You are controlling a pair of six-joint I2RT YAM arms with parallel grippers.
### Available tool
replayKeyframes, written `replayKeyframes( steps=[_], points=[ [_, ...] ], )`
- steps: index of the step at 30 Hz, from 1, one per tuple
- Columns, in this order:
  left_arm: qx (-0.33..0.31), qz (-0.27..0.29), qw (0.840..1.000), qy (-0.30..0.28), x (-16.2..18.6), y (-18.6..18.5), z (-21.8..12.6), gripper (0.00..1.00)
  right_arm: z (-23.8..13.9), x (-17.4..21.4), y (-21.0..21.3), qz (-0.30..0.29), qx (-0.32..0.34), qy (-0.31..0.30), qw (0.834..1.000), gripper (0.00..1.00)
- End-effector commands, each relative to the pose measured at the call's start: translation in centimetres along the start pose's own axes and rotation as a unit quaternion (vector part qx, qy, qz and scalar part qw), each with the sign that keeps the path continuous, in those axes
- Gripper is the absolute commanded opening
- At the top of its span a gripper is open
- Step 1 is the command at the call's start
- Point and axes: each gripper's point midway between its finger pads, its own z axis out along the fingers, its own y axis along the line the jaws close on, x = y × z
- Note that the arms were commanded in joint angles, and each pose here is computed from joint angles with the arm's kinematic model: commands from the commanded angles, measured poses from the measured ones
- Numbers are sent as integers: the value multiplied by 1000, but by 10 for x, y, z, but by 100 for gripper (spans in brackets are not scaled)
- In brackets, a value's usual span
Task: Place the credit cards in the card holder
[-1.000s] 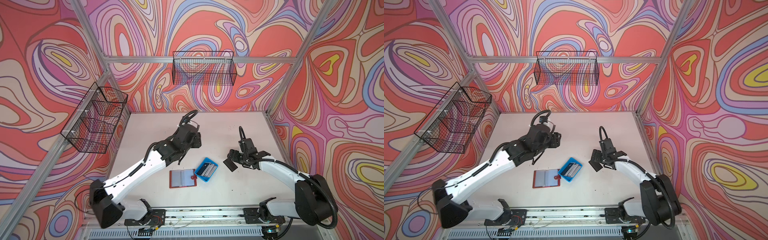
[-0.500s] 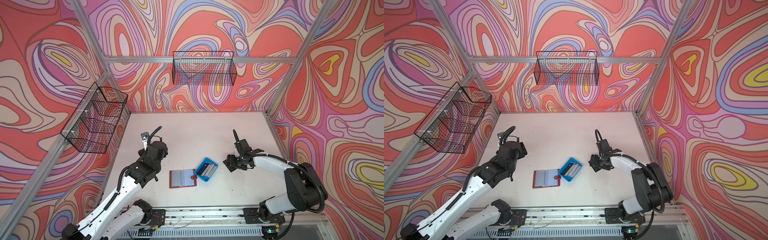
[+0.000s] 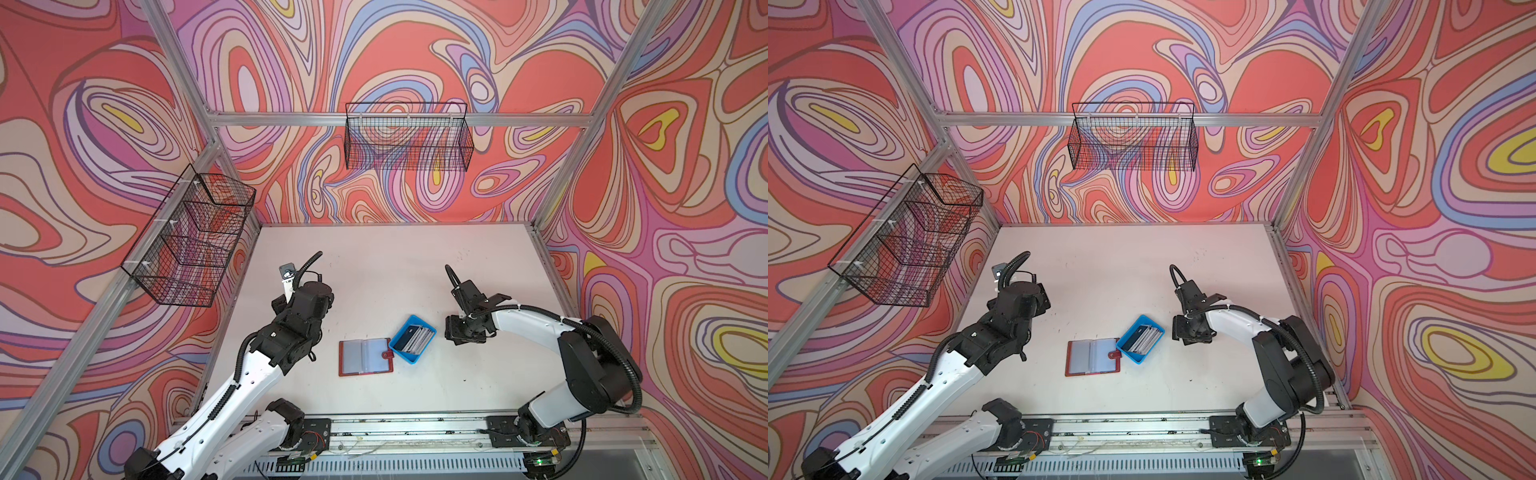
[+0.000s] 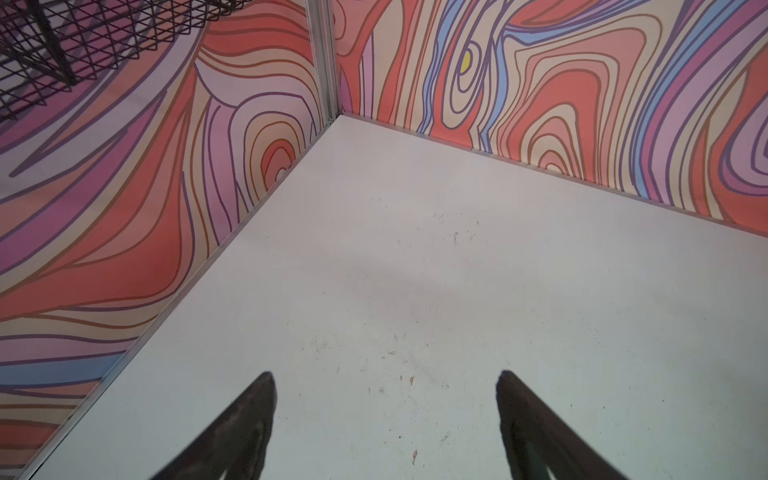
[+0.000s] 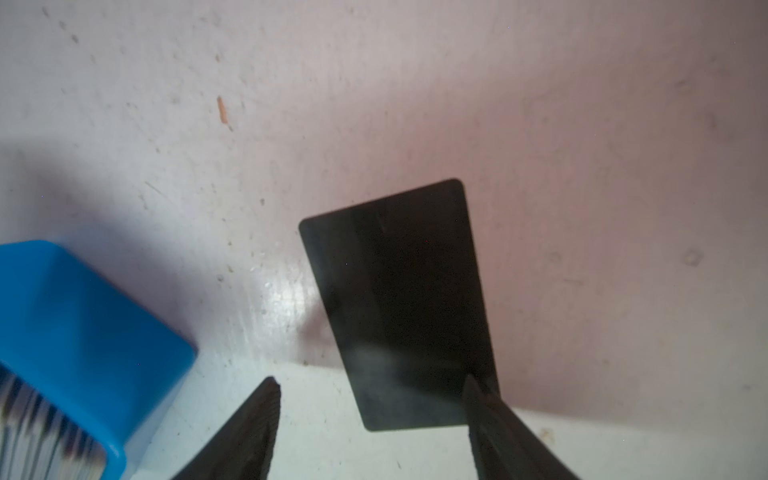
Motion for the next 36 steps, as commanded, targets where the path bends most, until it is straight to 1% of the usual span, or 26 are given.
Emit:
replayKeyframes(
  steps=[1,4,7,9,12,14,17,20,24,25,36],
  points=[
    [-5,-5,1000,-3,-6,3,-2,84,1,-8,-10,-11,46,-8,999,72],
    [-6,-11,1000,-1,-6,6,-5,85,-7,-18,-18,-20,77,-26,996,73],
    [-6,-18,1000,-2,-5,9,-6,85,-17,-29,-14,-33,75,-47,996,79],
    [-7,-21,1000,-2,-4,10,-6,85,-13,-29,-9,-44,64,-41,996,80],
    [-9,-22,1000,1,-3,12,-7,85,3,-18,3,-58,24,-9,998,76],
    [-10,-22,1000,3,-4,14,-9,85,13,-10,2,-54,21,4,998,76],
    [-16,-21,1000,3,-5,18,-12,85,19,-2,-7,-52,40,18,998,74],
    [-17,-24,1000,-1,-6,22,-15,85,19,-1,-9,-48,46,18,998,73],
    [-16,-29,999,-5,-8,26,-19,85,22,6,-23,-45,83,36,995,65],
    [-18,-30,999,-6,-8,27,-20,85,22,7,-26,-44,91,37,994,64],
    [-24,-30,999,-12,-9,33,-22,86,30,19,-29,-53,117,60,990,64]
  ],
)
